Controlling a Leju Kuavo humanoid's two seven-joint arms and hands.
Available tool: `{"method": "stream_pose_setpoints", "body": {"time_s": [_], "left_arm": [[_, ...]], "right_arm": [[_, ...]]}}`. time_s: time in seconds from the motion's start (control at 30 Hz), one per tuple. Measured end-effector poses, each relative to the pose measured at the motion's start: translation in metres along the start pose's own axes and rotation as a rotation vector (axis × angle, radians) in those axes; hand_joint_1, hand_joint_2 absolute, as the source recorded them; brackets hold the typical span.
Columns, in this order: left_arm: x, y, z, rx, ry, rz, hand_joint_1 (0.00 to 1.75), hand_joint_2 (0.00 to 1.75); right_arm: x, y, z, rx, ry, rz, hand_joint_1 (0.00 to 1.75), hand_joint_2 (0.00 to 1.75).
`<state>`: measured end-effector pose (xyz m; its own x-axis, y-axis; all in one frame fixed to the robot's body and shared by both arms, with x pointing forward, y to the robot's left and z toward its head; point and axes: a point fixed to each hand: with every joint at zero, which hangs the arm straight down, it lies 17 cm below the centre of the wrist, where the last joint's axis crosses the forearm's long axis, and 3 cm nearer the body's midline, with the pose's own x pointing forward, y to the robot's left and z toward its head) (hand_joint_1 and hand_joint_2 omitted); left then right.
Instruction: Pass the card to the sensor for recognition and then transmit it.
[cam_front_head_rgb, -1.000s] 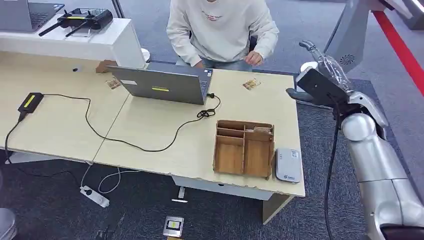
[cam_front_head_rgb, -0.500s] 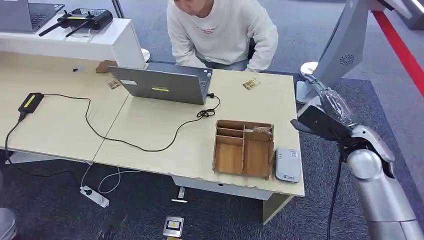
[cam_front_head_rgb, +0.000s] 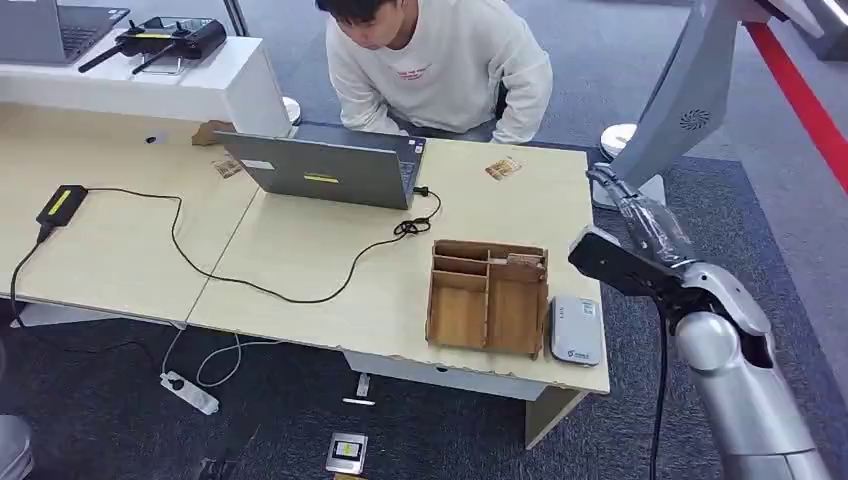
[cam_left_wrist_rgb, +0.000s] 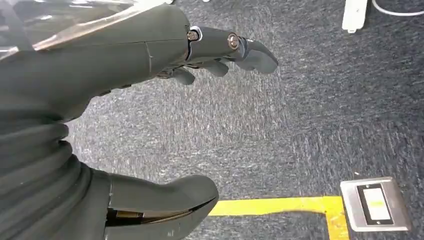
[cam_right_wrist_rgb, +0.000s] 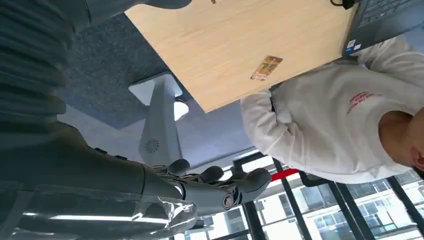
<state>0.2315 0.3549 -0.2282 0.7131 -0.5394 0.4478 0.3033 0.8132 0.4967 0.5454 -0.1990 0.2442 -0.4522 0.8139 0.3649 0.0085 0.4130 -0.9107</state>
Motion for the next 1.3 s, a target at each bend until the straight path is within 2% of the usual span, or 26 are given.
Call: {"method": "stream_pose_setpoints", "body": {"time_s": [0.5, 0.87, 1.3], "left_arm": [[0.003, 0.001, -0.001, 0.0, -0.002, -0.023, 0.0, 1.75], [0.017, 0.004, -0.006, -0.013, -0.024, -0.104, 0.0, 1.75], [0.025, 0.005, -0.008, -0.019, -0.043, -0.159, 0.0, 1.75]], "right_arm": [[-0.011, 0.024, -0.004, 0.041, 0.035, -0.006, 0.0, 1.75], [-0.024, 0.031, -0.006, 0.027, 0.059, 0.144, 0.0, 1.75], [-0.021, 0.045, -0.013, 0.042, 0.043, 0.201, 0.0, 1.75]]}}
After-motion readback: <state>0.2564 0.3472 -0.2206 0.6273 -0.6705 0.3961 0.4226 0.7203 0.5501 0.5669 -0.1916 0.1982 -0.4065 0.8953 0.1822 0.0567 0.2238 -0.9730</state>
